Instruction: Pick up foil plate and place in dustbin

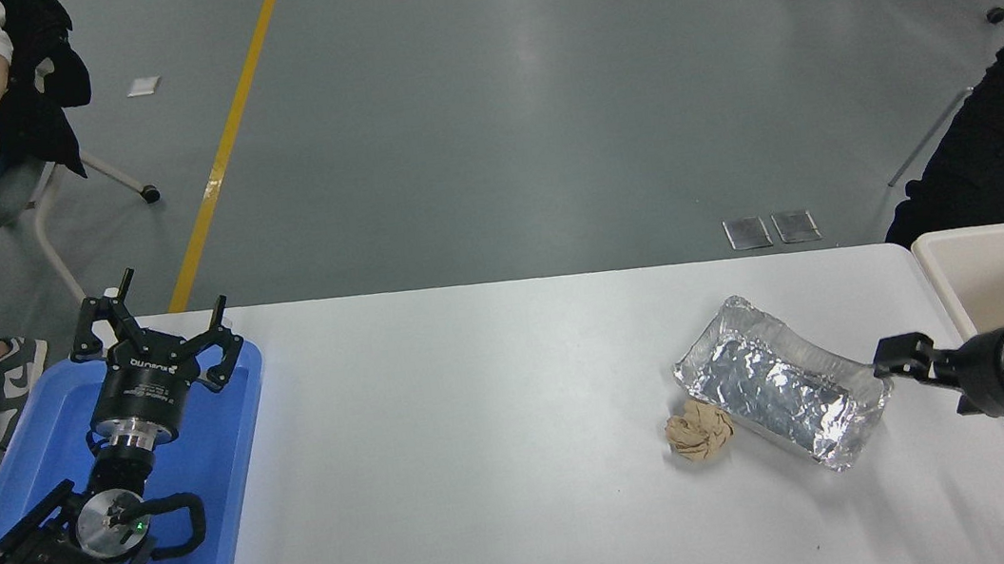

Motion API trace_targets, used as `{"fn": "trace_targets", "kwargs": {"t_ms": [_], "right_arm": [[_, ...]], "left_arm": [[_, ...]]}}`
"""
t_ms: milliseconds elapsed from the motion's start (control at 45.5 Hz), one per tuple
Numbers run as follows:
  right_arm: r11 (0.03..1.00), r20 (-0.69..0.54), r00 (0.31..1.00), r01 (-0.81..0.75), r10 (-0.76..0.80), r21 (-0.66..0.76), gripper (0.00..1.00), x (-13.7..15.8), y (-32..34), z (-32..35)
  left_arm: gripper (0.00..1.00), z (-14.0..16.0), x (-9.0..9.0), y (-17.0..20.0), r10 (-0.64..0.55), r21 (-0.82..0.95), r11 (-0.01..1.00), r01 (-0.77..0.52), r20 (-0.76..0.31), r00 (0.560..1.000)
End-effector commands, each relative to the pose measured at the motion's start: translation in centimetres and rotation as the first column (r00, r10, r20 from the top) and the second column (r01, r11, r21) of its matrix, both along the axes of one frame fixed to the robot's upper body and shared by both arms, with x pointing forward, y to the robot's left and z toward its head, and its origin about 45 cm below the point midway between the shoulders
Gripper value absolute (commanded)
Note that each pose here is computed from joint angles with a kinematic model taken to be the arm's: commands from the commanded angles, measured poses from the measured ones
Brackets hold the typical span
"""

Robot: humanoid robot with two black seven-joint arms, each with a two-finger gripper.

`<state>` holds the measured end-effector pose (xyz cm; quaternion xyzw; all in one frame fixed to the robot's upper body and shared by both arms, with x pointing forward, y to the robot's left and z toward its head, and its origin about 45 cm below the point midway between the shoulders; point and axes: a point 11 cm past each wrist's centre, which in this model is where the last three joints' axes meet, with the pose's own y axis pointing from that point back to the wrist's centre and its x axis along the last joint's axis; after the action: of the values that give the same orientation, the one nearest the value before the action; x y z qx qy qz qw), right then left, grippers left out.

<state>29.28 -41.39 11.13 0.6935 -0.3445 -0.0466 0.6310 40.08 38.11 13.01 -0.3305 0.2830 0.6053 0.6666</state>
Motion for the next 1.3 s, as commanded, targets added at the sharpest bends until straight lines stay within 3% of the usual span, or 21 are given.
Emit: {"fn": "trace_targets", "kwargs": {"t_ms": [0, 88, 264, 440, 615, 725, 879, 1275], "right_arm": [[0.999, 0.013, 0.999, 0.036, -0.036, 0.03, 0.98, -1.6, 1.6, -3.4], [0.998, 0.027, 0.998, 0.049, -0.05, 0.041, 0.97, -1.7, 1.9, -3.8], [0.998, 0.078, 0.995, 0.058, -0.058, 0.0, 0.84, -1.2, 0.8, -4.2], [0.999, 0.073, 0.996, 0.042, -0.041, -0.021, 0.51, -1.8, 0.3, -5.1], [0.999, 0.077, 0.996, 0.052, -0.052, 0.005, 0.38, -2.0, 0.9, -5.5], [0.998, 0.077, 0.995, 0.056, -0.057, 0.019, 0.18, -2.3, 1.2, -5.9], [0.999, 0.07, 0.996, 0.045, -0.046, 0.021, 0.0, -2.5, 1.6, -6.1], [0.997, 0.088, 0.994, 0.069, -0.071, 0.031, 0.0, -2.1, 1.5, -5.8]], "left_arm": [[1.0, 0.0, 0.0, 0.0, 0.0, 0.0, 1.0, 0.0, 0.0, 1.0], [1.0, 0.0, 0.0, 0.0, -0.001, 0.0, 1.0, 0.001, 0.001, 1.0], [1.0, 0.0, 0.0, 0.0, 0.0, 0.0, 1.0, 0.0, 0.0, 1.0], [1.0, 0.0, 0.0, 0.0, 0.0, 0.0, 1.0, 0.0, 0.0, 1.0], [1.0, 0.0, 0.0, 0.0, 0.0, 0.0, 1.0, 0.0, 0.0, 1.0], [1.0, 0.0, 0.0, 0.0, -0.001, 0.0, 1.0, 0.001, 0.001, 1.0], [1.0, 0.0, 0.0, 0.0, 0.0, 0.0, 1.0, 0.0, 0.0, 1.0], [1.0, 0.0, 0.0, 0.0, 0.0, 0.0, 1.0, 0.0, 0.0, 1.0]]}}
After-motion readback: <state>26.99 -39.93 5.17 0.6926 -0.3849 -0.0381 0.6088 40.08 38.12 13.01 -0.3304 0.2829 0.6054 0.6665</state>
